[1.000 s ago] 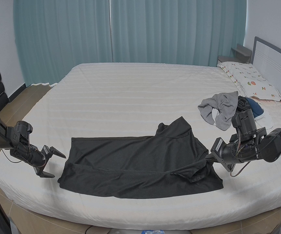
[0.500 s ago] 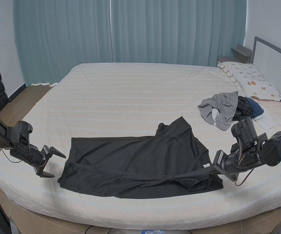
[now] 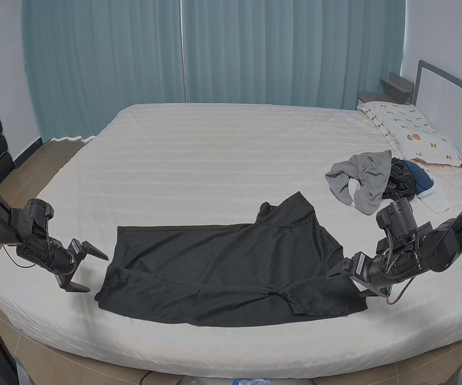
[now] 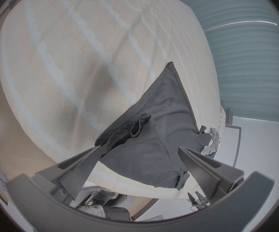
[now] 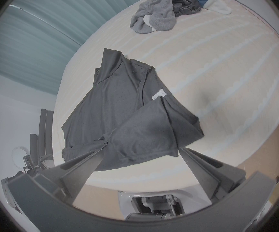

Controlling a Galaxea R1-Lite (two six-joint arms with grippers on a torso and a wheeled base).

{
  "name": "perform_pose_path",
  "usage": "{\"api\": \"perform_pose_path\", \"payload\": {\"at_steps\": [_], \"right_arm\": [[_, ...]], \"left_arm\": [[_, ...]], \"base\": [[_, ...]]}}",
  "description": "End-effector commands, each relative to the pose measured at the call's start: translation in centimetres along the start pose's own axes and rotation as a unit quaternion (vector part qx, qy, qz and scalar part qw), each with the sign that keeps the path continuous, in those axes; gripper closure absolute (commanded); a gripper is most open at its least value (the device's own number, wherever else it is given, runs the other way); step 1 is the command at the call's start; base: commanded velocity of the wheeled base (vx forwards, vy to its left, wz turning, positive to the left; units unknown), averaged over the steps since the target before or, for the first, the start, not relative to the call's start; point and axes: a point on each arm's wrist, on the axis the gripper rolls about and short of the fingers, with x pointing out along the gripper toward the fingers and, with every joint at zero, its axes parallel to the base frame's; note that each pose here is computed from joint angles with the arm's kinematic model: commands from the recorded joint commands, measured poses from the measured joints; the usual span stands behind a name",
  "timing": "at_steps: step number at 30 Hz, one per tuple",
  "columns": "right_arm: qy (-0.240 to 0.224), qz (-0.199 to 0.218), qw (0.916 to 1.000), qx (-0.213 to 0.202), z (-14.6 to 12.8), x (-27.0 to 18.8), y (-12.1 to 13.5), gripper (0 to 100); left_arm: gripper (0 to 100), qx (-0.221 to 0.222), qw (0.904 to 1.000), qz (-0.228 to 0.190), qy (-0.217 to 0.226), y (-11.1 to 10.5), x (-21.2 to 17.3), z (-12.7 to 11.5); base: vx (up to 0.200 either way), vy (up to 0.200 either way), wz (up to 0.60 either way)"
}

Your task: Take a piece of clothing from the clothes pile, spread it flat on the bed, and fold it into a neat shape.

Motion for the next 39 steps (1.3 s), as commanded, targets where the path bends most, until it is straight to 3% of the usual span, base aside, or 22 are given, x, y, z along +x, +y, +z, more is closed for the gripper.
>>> {"api": "perform_pose_path", "payload": {"at_steps": [1, 9, 16, 18, 24, 25, 38, 39], "right_arm": [[0.002, -0.008, 0.9999, 0.006, 0.7, 1.9, -1.1, 0], [-0.011, 0.021, 0.9992, -0.033, 1.8, 5.0, -2.5, 0], [-0.026, 0.075, 0.9937, -0.08, 3.4, 6.7, -4.0, 0], [-0.03, 0.099, 0.9885, -0.11, 3.9, 7.5, -5.0, 0], [-0.03, 0.133, 0.9797, -0.148, 4.3, 8.5, -6.7, 0], [-0.032, 0.148, 0.9746, -0.165, 4.5, 9.0, -7.4, 0], [-0.057, 0.195, 0.9624, -0.18, 4.0, 11.1, -8.7, 0], [-0.06, 0.214, 0.9583, -0.179, 3.9, 10.8, -9.0, 0]], "left_arm": [[0, 0.0, 1.0, 0.001, 0.0, 0.0, 0.0, 0.0], [0, 0.004, 1.0, -0.003, -0.005, -0.1, 0.0, 0.2], [0, 0.021, 0.9995, -0.002, -0.024, -0.6, 0.5, 0.3], [0, 0.023, 0.9994, 0.002, -0.024, -0.6, 0.8, 0.2], [0, 0.023, 0.9995, 0.003, -0.021, -0.6, 0.8, 0.1], [0, 0.022, 0.9995, 0.003, -0.02, -0.5, 0.8, 0.0], [0, 0.022, 0.9996, 0.005, -0.016, -0.4, 1.0, -0.3], [0, 0.024, 0.9996, 0.004, -0.016, -0.4, 1.0, -0.4]], "base": [[0.0, 0.0, 0.0], [0.0, 0.0, 0.0], [0.0, 0.0, 0.0], [0.0, 0.0, 0.0], [0.0, 0.0, 0.0], [0.0, 0.0, 0.0], [0.0, 0.0, 0.0], [0.0, 0.0, 0.0]]}}
